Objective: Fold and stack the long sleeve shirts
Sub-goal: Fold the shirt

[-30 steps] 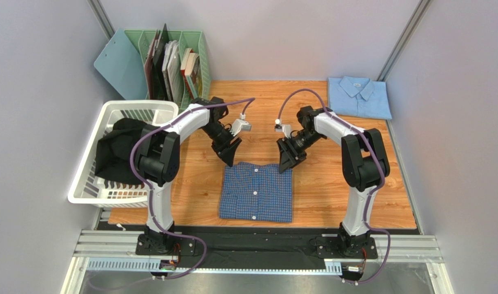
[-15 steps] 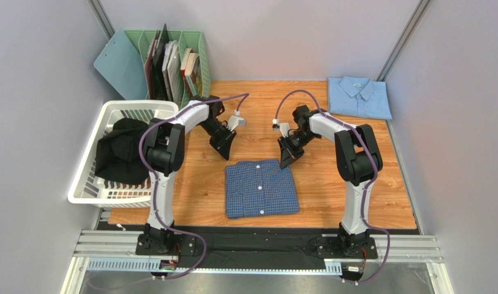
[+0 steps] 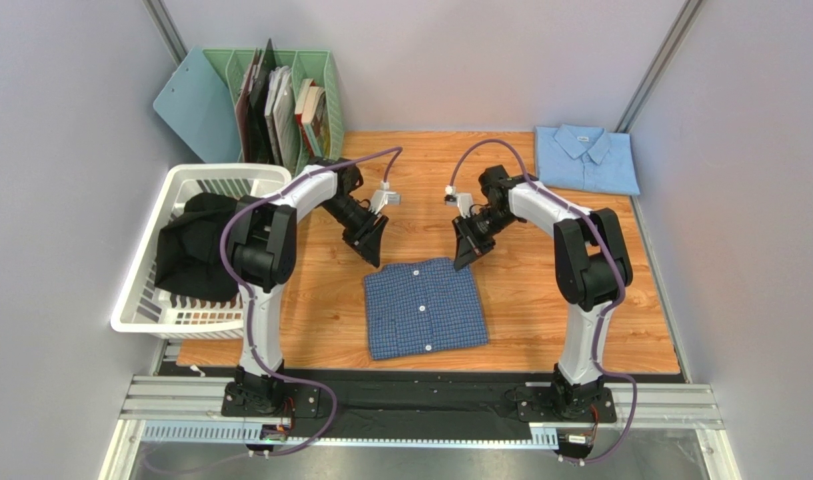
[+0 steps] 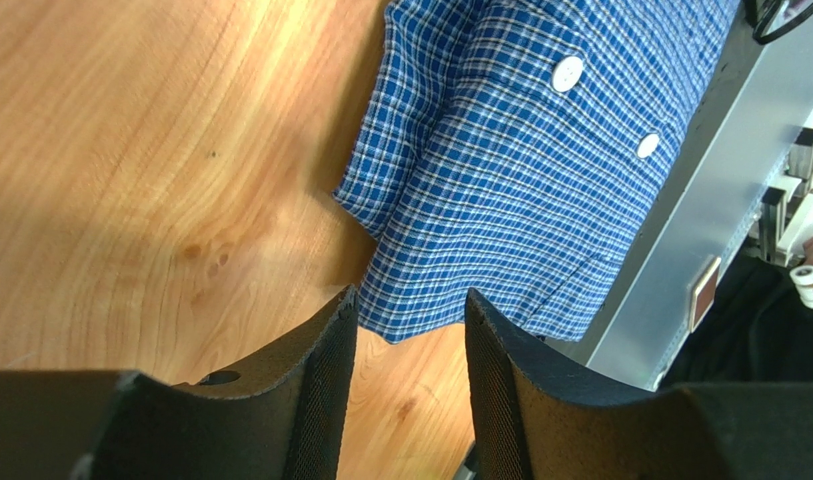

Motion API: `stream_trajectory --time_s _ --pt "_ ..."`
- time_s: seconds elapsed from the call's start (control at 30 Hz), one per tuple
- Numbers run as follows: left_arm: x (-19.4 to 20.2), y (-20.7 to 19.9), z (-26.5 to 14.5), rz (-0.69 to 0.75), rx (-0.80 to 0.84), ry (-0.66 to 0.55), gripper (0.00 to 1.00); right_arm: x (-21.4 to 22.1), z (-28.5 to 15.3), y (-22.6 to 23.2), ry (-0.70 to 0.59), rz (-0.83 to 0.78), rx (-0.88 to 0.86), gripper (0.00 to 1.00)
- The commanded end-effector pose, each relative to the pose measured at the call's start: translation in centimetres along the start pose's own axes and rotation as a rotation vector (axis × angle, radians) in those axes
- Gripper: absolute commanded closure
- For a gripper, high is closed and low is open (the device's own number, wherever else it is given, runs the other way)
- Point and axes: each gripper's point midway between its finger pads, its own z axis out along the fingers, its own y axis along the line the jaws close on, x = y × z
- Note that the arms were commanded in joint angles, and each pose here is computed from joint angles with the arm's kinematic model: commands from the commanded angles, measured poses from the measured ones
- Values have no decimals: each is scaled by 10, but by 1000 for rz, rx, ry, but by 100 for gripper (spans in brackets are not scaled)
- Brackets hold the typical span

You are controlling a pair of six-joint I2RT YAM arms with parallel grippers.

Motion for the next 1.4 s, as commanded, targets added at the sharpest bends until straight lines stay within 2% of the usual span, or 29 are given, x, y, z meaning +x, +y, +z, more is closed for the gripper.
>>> stream_trajectory --time_s 0.0,0.17,0.33,0.43,0.47,0.53,0.7,0.8,0.9,1.07,1.1,1.17,1.2,1.27,1.3,1.33,1.37 --pt "6 -9 0 28 -7 25 50 -14 -8 18 -48 -46 -24 94" --pt "25 -18 9 38 -7 96 50 -11 -6 15 -38 -47 -13 94" --pt "39 -10 11 22 -76 124 50 -12 -8 16 -44 -54 -11 94" --pt "39 -11 10 35 -78 123 70 -11 -6 13 -38 -46 -5 95" --pt "37 -12 8 46 -78 119 87 -11 -5 12 -36 -43 -1 95" --pt "26 -14 0 65 -94 89 100 -9 -6 12 -34 -42 4 98" --pt "8 6 -22 82 -201 60 100 -11 -13 15 -52 -47 16 100" --pt "14 32 -17 45 -243 117 100 -21 -9 6 -63 -40 40 100" --pt "14 56 -13 19 -300 143 100 -32 -1 -15 -76 -29 97 100" --pt "-19 78 -28 4 -398 124 100 -46 8 -51 -89 80 169 100" --pt "-15 82 -25 -20 -390 150 100 -49 6 -55 -98 93 180 100" --pt "-21 83 -29 -16 -384 127 100 -59 -1 -60 -130 90 201 93" --pt "-27 82 -30 -5 -373 100 100 -63 -5 -62 -145 91 210 81" --pt "-33 81 -37 8 -377 67 88 -75 -20 -57 -193 91 197 71" --pt "-46 68 -46 37 -349 -2 82 -85 -31 -51 -231 96 188 56" --pt "-50 66 -57 31 -354 -54 69 -91 -39 -43 -258 92 153 49" --pt "-60 40 -73 63 -311 -143 63 -93 -49 -35 -278 89 133 44"
